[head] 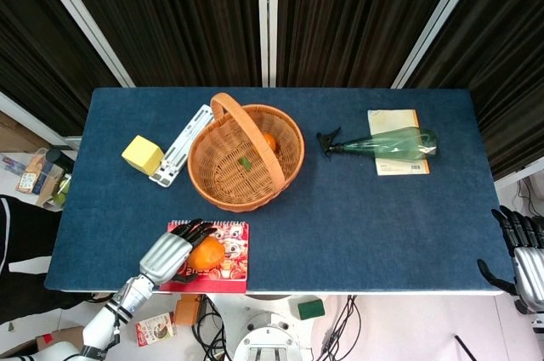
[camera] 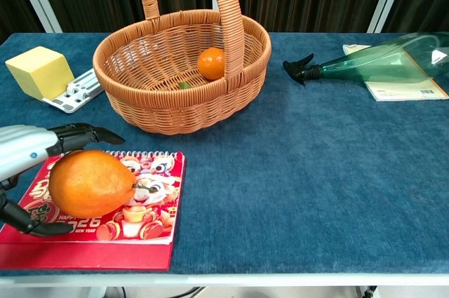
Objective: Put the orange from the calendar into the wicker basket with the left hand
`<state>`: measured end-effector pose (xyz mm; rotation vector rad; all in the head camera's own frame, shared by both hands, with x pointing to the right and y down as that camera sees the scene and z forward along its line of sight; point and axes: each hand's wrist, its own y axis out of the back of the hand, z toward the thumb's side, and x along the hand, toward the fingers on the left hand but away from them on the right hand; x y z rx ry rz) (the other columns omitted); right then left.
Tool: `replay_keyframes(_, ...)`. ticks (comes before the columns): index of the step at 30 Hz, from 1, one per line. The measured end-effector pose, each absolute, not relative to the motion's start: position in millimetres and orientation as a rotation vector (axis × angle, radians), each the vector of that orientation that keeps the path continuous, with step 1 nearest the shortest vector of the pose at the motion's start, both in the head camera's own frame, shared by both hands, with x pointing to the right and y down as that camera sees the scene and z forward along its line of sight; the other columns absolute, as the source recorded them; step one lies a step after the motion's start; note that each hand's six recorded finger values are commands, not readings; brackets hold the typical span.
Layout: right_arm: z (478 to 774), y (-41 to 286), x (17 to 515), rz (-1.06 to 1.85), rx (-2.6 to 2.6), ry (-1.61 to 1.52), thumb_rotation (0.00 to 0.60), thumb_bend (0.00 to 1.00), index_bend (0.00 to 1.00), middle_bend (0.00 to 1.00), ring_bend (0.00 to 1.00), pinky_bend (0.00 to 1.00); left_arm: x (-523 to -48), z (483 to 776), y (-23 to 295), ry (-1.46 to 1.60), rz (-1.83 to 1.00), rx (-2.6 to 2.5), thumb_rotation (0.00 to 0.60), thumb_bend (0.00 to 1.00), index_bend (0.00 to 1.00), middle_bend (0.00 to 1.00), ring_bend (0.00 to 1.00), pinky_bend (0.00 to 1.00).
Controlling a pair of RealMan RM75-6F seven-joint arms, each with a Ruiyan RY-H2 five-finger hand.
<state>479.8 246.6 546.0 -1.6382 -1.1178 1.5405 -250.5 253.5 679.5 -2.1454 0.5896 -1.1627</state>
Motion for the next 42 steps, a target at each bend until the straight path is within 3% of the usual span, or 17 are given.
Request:
replay_keyframes(3,546,246,481,1.545,-1.635,-1.121,0.600,0.33,0.00,0.00,0.00,0.00,-247,681,252,0.597,-1.152,-2.151,0.600,0.18,0.26,0.26,0.21,0.33)
replay_keyframes(6,546,246,481,1.546,-1.636,-1.121,0.600,0.33,0.00,0.00,0.00,0.00,-245,679,249,0.622,-1.135,-2.146,0.600,0.22,0.39,0.43,0.34,0.38)
replay_keyframes(11,544,246,482,1.542,-1.633,-1.129,0.600,0.33,0.00,0.00,0.00,0.00,-246,677,246,0.644,-1.128,-2.124,0.600,0.25,0.46,0.53,0.43,0.40)
replay_keyframes(15,544,246,482,1.542,-1.632,-1.133,0.600,0.33,0.00,0.00,0.00,0.00,-246,666,243,0.668,-1.111,-2.122,0.600,0.25,0.46,0.54,0.44,0.41)
replay_keyframes(21,544,246,483,1.543,-1.635,-1.132,0.600,0.33,0.00,0.00,0.00,0.00,-258,628,227,0.762,-1.057,-2.076,0.600,0.25,0.46,0.52,0.44,0.41)
replay_keyframes(26,545,246,482,1.546,-1.637,-1.126,0.600,0.33,0.00,0.00,0.00,0.00,-277,583,196,0.853,-1.032,-1.972,0.600,0.25,0.46,0.52,0.44,0.41)
replay_keyframes(30,545,246,480,1.543,-1.637,-1.120,0.600,0.33,0.00,0.00,0.00,0.00,-283,565,164,0.916,-1.026,-1.900,0.600,0.25,0.46,0.52,0.44,0.42)
replay_keyframes(36,547,245,481,1.554,-1.634,-1.117,0.600,0.33,0.00,0.00,0.00,0.00,-265,573,119,0.904,-1.044,-1.910,0.600,0.25,0.46,0.51,0.44,0.41)
replay_keyframes(42,547,245,481,1.554,-1.631,-1.115,0.600,0.33,0.00,0.00,0.00,0.00,-229,613,79,0.816,-1.105,-2.006,0.600,0.25,0.45,0.50,0.43,0.40)
